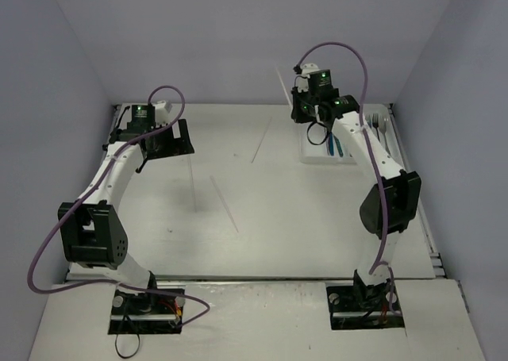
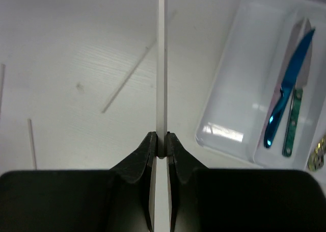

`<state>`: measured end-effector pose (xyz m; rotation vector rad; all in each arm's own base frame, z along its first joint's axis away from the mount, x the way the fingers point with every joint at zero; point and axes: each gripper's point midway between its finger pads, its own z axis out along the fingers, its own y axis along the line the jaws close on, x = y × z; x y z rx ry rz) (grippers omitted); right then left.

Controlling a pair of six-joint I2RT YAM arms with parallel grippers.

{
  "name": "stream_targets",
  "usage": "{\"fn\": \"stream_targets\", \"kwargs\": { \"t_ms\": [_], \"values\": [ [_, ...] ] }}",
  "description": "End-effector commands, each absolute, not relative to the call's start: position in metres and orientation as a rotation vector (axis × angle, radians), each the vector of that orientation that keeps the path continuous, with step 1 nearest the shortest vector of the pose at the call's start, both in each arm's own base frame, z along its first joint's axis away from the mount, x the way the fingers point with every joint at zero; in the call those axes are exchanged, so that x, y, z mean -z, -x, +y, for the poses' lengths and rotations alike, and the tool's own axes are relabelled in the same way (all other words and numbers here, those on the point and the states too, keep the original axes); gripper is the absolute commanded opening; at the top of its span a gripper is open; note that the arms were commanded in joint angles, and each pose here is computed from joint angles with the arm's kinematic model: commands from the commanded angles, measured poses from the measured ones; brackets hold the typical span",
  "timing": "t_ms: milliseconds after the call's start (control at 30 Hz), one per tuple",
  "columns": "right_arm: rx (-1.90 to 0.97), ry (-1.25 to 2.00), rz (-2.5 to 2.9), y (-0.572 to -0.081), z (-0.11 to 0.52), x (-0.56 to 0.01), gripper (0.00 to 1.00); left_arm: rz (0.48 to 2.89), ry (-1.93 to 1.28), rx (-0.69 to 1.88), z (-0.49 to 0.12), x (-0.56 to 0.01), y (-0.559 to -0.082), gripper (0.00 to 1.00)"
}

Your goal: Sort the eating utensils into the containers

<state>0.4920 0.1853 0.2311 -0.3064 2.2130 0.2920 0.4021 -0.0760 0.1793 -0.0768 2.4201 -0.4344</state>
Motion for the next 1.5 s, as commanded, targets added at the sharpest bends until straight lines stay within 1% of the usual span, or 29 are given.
{"fn": "stream_targets", "kwargs": {
  "t_ms": [0, 167, 367, 467, 800, 1100, 1200, 1300, 1400, 1467],
  "values": [
    [-0.211, 0.077, 2.298, -0.479, 0.141, -0.206, 0.00, 2.294, 0.029, 0.479, -0.082, -0.219, -0.407, 0.94],
    [-0.150, -0.042, 2.352, -0.468, 0.111, -0.184, 0.00, 2.276, 0.030, 0.514, -0.087, -0.225, -0.409, 0.94],
    [-0.171, -0.061, 2.408, -0.468, 0.106, -0.161, 0.00, 2.297, 0.046, 0.475, -0.081, -0.218, -0.412, 0.94],
    [-0.175, -0.070, 2.453, -0.475, 0.103, -0.140, 0.00, 2.314, 0.049, 0.478, -0.081, -0.212, -0.411, 0.94],
    [-0.234, -0.097, 2.495, -0.503, 0.102, -0.112, 0.00, 2.332, 0.059, 0.471, -0.080, -0.204, -0.411, 0.94],
    [-0.318, -0.125, 2.495, -0.526, 0.104, -0.103, 0.00, 2.350, 0.070, 0.483, -0.082, -0.198, -0.413, 0.94],
    [-0.344, -0.130, 2.496, -0.533, 0.103, -0.099, 0.02, 2.350, 0.071, 0.480, -0.081, -0.197, -0.413, 0.94],
    [-0.350, -0.133, 2.492, -0.539, 0.103, -0.097, 0.16, 2.351, 0.074, 0.475, -0.081, -0.197, -0.413, 0.94],
    [-0.384, -0.129, 2.487, -0.541, 0.105, -0.100, 0.36, 2.348, 0.076, 0.474, -0.081, -0.199, -0.413, 0.94],
    [-0.398, -0.124, 2.476, -0.540, 0.106, -0.107, 0.42, 2.345, 0.074, 0.473, -0.080, -0.200, -0.412, 0.94]
  ]
}}
